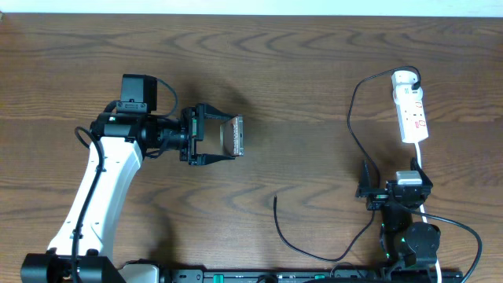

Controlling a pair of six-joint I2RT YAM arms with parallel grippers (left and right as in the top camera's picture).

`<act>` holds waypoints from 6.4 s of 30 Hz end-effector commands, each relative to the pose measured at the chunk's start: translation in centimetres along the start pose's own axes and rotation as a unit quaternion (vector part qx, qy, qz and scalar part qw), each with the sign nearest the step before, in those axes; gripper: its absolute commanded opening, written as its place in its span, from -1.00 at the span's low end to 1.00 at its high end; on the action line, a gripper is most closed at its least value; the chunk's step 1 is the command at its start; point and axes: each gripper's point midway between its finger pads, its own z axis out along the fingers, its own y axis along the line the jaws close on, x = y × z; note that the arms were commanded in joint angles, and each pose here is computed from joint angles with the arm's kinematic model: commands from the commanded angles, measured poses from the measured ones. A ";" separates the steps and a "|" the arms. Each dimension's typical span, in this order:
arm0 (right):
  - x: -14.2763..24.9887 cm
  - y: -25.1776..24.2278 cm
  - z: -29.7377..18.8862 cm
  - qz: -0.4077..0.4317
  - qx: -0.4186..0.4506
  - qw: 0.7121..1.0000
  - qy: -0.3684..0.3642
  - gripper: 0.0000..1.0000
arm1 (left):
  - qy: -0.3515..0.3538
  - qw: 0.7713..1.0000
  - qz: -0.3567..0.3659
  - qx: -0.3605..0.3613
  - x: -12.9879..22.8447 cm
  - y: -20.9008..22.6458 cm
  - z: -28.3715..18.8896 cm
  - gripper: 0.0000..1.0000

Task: Plug charger to phone and switch on socket

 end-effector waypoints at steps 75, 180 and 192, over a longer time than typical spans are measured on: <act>-6.7 20.4 10.7 0.399 -0.596 0.585 0.379 0.98 | -0.415 0.902 -0.102 -0.067 -11.7 5.7 -6.6 -0.86; -1.5 41.7 0.5 0.333 -0.550 0.589 0.490 -0.24 | -0.441 0.889 -0.121 -0.041 -10.8 5.2 -3.7 -0.85; -1.5 41.7 0.5 0.333 -0.550 0.589 0.490 -0.34 | -0.449 0.885 -0.119 -0.040 -11.0 5.2 -3.9 -0.85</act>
